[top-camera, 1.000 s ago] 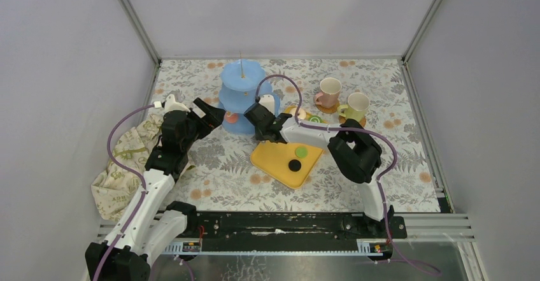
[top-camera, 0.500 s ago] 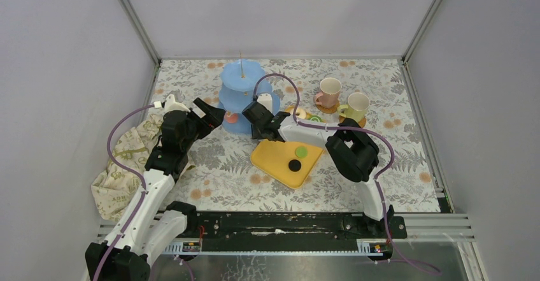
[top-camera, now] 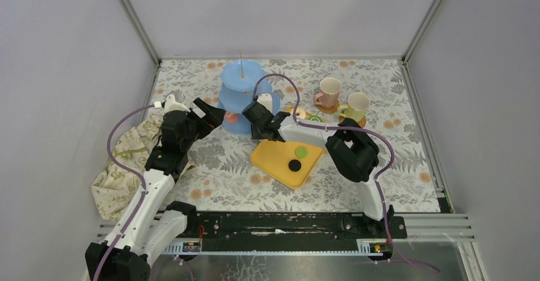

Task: Serve the afternoon tea
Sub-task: Place the desert on the desert table.

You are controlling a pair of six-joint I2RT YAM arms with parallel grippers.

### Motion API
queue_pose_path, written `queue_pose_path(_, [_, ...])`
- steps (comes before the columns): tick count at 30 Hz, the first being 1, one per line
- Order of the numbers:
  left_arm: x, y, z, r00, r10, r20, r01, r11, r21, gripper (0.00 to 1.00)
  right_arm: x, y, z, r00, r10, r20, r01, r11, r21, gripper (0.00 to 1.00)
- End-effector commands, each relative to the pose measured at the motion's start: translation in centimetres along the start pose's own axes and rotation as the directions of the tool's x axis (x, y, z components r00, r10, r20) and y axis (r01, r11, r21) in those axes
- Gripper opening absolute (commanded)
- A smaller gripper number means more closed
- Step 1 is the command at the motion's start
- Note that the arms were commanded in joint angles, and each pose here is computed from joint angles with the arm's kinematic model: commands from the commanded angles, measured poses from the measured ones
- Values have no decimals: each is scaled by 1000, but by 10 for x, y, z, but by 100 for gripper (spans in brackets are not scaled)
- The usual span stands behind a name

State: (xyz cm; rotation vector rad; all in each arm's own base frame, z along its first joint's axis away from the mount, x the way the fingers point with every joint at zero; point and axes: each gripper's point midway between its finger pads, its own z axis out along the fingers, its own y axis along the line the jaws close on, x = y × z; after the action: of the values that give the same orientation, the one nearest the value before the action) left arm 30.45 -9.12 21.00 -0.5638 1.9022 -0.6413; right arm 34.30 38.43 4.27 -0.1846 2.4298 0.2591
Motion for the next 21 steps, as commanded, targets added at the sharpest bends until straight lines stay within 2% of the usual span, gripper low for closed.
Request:
queue_pose_path(1, [-8,-8,0,999,-4,38,3,999,36,100,-14,0,-10,999,17,30,-17,1000,-4,42])
queue_pose_path(21, [-6,-6,0,999,-4,31,3,1000,31,100,-15,-9,-19,998,26,54,-26,1000,7,41])
